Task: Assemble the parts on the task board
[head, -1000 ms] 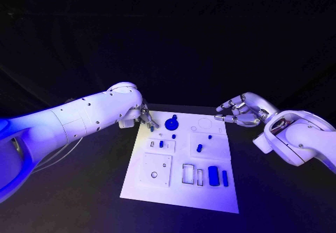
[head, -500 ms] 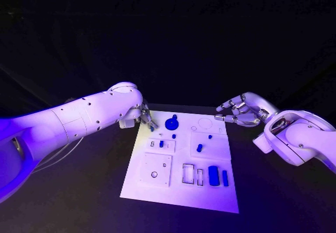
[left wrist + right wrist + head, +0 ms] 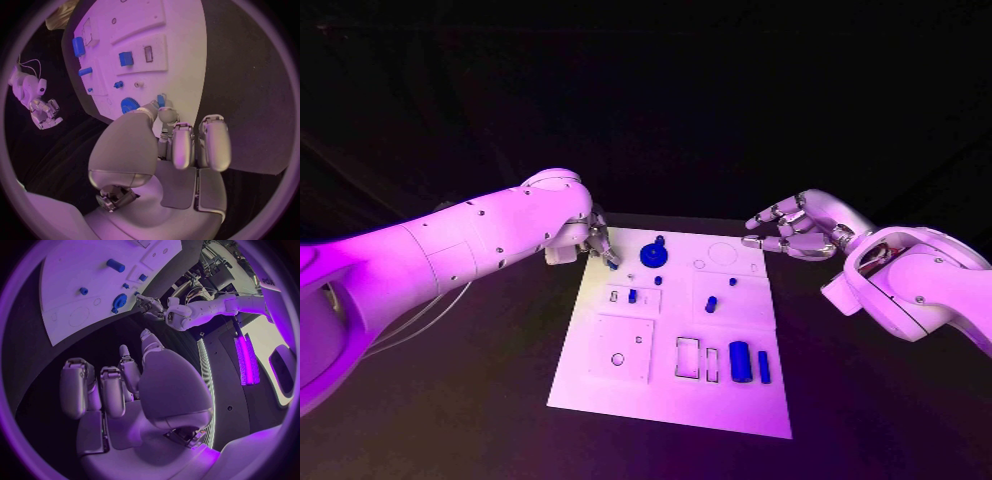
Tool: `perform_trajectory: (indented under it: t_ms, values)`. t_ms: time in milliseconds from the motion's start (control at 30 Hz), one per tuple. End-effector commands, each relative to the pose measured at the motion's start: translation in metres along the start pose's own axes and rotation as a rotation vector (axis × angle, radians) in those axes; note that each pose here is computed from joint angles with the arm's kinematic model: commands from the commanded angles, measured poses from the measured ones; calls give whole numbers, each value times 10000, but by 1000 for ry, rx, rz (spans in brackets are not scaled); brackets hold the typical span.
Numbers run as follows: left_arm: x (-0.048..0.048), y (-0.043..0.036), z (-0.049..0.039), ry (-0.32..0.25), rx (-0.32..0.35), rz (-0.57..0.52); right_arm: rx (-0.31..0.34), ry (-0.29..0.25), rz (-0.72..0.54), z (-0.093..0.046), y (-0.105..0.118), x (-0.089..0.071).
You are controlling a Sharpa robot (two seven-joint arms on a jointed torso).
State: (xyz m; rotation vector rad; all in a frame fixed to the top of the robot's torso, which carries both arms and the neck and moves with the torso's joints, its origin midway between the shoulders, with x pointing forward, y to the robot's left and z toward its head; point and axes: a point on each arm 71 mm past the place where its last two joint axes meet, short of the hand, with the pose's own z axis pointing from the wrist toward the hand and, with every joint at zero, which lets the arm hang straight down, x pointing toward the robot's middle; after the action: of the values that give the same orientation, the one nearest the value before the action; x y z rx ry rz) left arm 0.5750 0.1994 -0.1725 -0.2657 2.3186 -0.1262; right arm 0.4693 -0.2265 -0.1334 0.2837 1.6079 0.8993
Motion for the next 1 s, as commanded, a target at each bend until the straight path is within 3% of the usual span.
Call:
perform_trajectory:
  t_ms: [33,433,700,1000]
  values:
    - [15,-14,-18,13,29,-32,-10,10,-9,1,6,10]
    - [81,65,-213,-2,90,-149,-6,7,-9,-5,-7,-1]
    - [137,99,-387,-61,142,-165,-6,8,-10,-1,-8,0]
    - [300,184,-427,-134,179,-116,-4,7,-10,-4,-14,-5]
